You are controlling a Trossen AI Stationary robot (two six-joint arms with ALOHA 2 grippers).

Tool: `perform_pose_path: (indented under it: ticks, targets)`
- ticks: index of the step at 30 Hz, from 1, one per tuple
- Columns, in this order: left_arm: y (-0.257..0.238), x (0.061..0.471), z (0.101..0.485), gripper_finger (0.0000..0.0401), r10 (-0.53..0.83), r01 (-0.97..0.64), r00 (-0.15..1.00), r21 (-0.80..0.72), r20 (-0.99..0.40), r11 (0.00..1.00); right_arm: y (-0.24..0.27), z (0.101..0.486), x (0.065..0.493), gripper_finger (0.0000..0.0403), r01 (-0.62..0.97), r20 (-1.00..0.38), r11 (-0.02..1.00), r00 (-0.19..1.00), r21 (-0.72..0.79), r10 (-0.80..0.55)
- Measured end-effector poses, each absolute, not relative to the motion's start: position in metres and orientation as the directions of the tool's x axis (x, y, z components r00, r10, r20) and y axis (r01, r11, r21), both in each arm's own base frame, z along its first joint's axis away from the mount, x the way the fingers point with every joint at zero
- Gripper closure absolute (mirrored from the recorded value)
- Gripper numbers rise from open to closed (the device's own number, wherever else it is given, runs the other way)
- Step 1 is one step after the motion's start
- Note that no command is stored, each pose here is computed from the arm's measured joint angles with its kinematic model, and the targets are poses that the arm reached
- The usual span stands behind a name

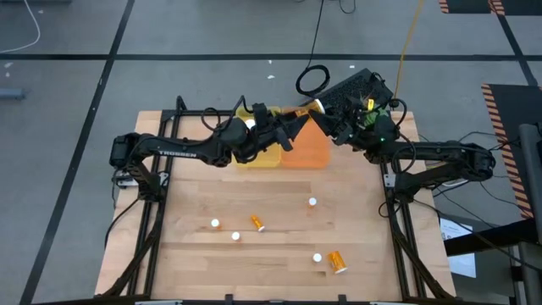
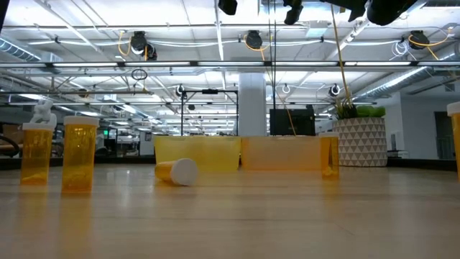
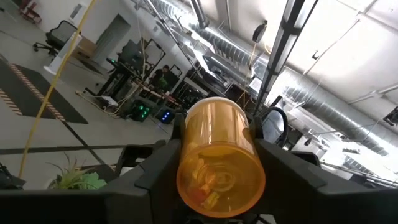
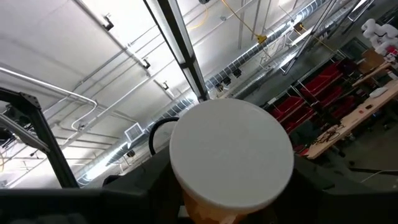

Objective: Pick and place medicine bottles into bin by pill shape (circle, oval)
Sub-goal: Put the large orange capsule bottle into the yellow bin

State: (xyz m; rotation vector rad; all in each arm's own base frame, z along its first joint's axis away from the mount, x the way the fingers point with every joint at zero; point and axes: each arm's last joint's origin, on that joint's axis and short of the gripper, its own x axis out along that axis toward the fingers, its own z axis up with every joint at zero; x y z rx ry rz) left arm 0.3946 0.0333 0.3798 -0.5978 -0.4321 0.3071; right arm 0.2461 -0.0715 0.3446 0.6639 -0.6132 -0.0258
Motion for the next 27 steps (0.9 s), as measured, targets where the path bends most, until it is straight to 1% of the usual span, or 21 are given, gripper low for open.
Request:
perform_pose_path:
  ticks: [2, 4, 9, 12, 14, 18, 23, 27]
  targets:
    - [0.033, 0.395, 0.379, 0.0198, 0.396, -0.156, 0.870, -0.598, 0.294, 0.786, -0.071, 0.345, 0.246, 0.0206, -0.168, 0.525, 0.794, 0.825, 0.584, -0.212]
    - [0.032, 0.395, 0.378, 0.0186, 0.389, -0.159, 0.877, -0.593, 0.282, 0.789, -0.072, 0.344, 0.246, 0.0206, -0.166, 0.524, 0.795, 0.825, 0.583, -0.212]
    - [0.033, 0.391, 0.382, 0.0126, 0.335, -0.114, 0.902, -0.599, 0.272, 0.793, -0.072, 0.345, 0.246, 0.0206, -0.173, 0.531, 0.797, 0.822, 0.579, -0.207]
    - [0.038, 0.383, 0.388, 0.0094, 0.266, -0.067, 0.935, -0.622, 0.233, 0.780, -0.073, 0.345, 0.245, 0.0206, -0.205, 0.520, 0.789, 0.838, 0.579, -0.164]
    - [0.040, 0.377, 0.391, 0.0081, 0.223, -0.049, 0.955, -0.635, 0.197, 0.771, -0.075, 0.345, 0.244, 0.0206, -0.241, 0.517, 0.773, 0.846, 0.587, -0.129]
    - [0.042, 0.364, 0.398, 0.0078, 0.161, -0.039, 0.979, -0.652, 0.128, 0.757, -0.077, 0.346, 0.240, 0.0207, -0.295, 0.497, 0.733, 0.865, 0.612, -0.067]
    - [0.043, 0.351, 0.402, 0.0093, 0.110, -0.046, 0.993, -0.663, 0.054, 0.747, -0.079, 0.349, 0.233, 0.0207, -0.325, 0.468, 0.723, 0.884, 0.609, 0.003]
    - [0.043, 0.350, 0.401, 0.0103, 0.104, -0.059, 0.994, -0.671, 0.028, 0.739, -0.079, 0.346, 0.229, 0.0207, -0.314, 0.380, 0.714, 0.922, 0.626, 0.073]
